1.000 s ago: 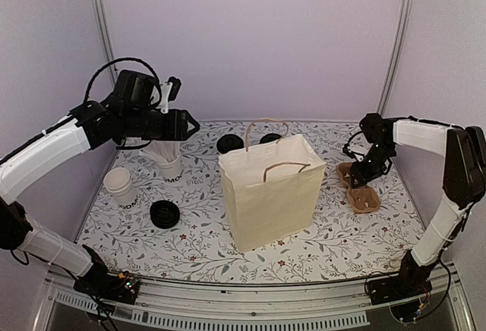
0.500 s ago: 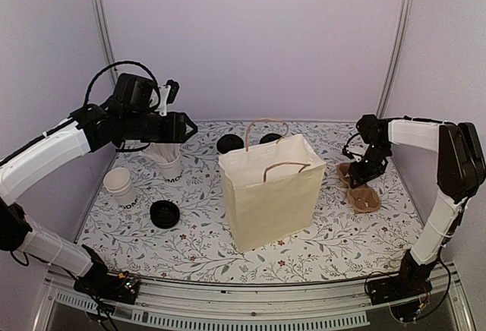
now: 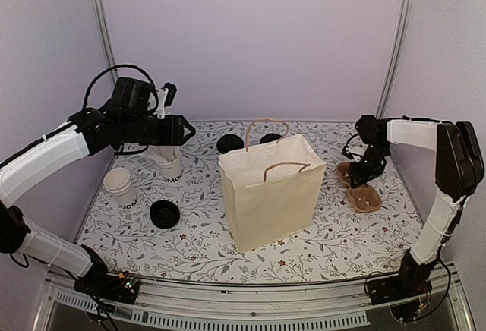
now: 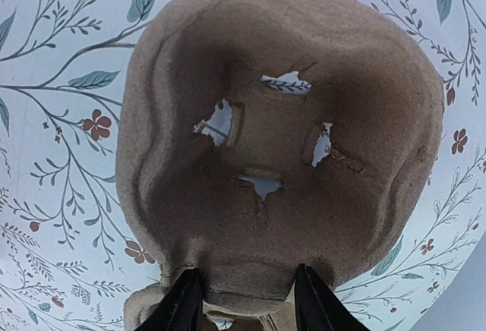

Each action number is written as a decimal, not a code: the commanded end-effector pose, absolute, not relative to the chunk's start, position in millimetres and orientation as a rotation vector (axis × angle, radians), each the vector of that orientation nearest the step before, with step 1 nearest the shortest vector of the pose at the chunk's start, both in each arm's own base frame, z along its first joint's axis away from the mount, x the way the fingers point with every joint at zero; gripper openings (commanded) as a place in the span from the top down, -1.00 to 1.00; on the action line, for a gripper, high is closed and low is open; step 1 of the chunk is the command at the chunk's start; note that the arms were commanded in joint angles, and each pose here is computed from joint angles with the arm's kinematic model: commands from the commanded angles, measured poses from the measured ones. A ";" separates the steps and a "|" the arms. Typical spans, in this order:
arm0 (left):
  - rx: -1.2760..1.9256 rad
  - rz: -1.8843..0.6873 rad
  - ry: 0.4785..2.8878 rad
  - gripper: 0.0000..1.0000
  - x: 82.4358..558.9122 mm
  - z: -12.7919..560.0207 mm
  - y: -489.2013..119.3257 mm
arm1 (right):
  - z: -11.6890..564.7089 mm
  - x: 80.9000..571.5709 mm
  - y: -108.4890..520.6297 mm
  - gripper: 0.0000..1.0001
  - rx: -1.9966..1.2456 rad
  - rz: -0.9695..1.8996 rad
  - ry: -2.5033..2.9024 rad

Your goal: Pack the takeout coffee

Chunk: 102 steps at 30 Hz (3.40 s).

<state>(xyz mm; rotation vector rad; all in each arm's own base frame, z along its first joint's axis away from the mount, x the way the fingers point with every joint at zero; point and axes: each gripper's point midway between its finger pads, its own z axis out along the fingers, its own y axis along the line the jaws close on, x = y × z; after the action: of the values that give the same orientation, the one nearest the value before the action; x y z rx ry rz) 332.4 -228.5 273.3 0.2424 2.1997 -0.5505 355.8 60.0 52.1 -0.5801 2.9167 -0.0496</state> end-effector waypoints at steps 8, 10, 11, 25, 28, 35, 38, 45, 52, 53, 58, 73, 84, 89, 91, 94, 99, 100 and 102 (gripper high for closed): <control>0.259 -0.645 2.133 -0.14 328.7 298.8 -232.2 | 100.7 372.2 63.6 0.26 -0.569 -0.032 2.784; 0.293 -0.676 2.125 -0.14 327.7 300.6 -238.7 | 111.4 372.4 64.1 0.27 -0.581 -0.031 2.754; 0.321 -0.697 2.118 -0.14 326.5 302.1 -243.3 | 116.7 371.3 68.5 0.28 -0.597 0.004 2.740; 0.635 -1.028 2.053 -0.16 294.6 324.2 -303.2 | 335.0 383.2 151.2 0.32 -0.932 0.416 2.058; 0.703 -1.055 2.050 -0.17 283.4 324.1 -316.4 | 371.0 366.6 172.7 0.25 -1.027 0.528 1.888; 0.789 -1.037 2.135 -0.18 272.5 303.6 -345.1 | 430.7 308.7 222.5 0.21 -1.254 0.592 1.528; 0.806 -1.039 2.156 -0.17 271.7 296.2 -355.0 | 444.8 276.4 244.9 0.20 -1.357 0.595 1.390; 0.876 -1.044 2.193 -0.18 268.8 284.8 -373.9 | 456.8 240.9 284.9 0.32 -1.491 0.663 1.275; 0.882 -1.027 2.209 -0.15 272.4 277.5 -377.7 | 422.5 299.0 269.4 0.53 -1.362 0.395 1.467; 0.883 -1.022 2.210 -0.14 272.7 277.3 -377.2 | 416.9 305.0 260.4 0.53 -1.340 0.367 1.486; 0.877 -0.985 2.190 -0.13 276.2 283.3 -373.9 | 375.3 333.5 202.0 0.52 -1.212 0.287 1.644; 0.815 -0.919 2.015 -0.19 276.8 338.2 -352.5 | 141.7 284.7 108.5 -0.63 -1.532 0.223 2.179; 0.807 -0.940 1.856 -0.24 260.0 372.6 -336.0 | 92.1 285.1 82.5 -0.98 -1.841 0.063 2.194; 0.800 -0.928 1.849 -0.25 257.1 372.4 -330.3 | 72.7 286.7 82.5 -0.98 -1.945 0.037 2.197; 0.794 -0.924 1.852 -0.25 257.3 370.8 -328.9 | 65.7 286.6 84.5 -0.98 -1.984 0.022 2.191; 0.791 -0.923 1.855 -0.25 256.8 367.8 -327.7 | 54.6 288.3 86.1 -0.98 -2.028 -0.012 2.192; 0.787 -0.926 1.857 -0.26 255.1 365.3 -326.5 | 43.9 294.1 90.2 -0.98 -2.057 -0.018 2.188; 0.787 -0.928 1.858 -0.26 254.7 364.6 -326.3 | 41.8 295.1 89.6 -0.98 -2.059 -0.024 2.193; 0.785 -0.928 1.859 -0.26 254.3 364.0 -325.4 | 36.0 294.6 89.0 -0.95 -2.069 -0.016 2.208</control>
<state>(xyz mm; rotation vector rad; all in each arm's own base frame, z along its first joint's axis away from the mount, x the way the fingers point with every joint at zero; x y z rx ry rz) 259.2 -327.5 354.4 0.7879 1.9026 -0.9203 289.7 90.9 45.5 -2.0342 2.2120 0.0166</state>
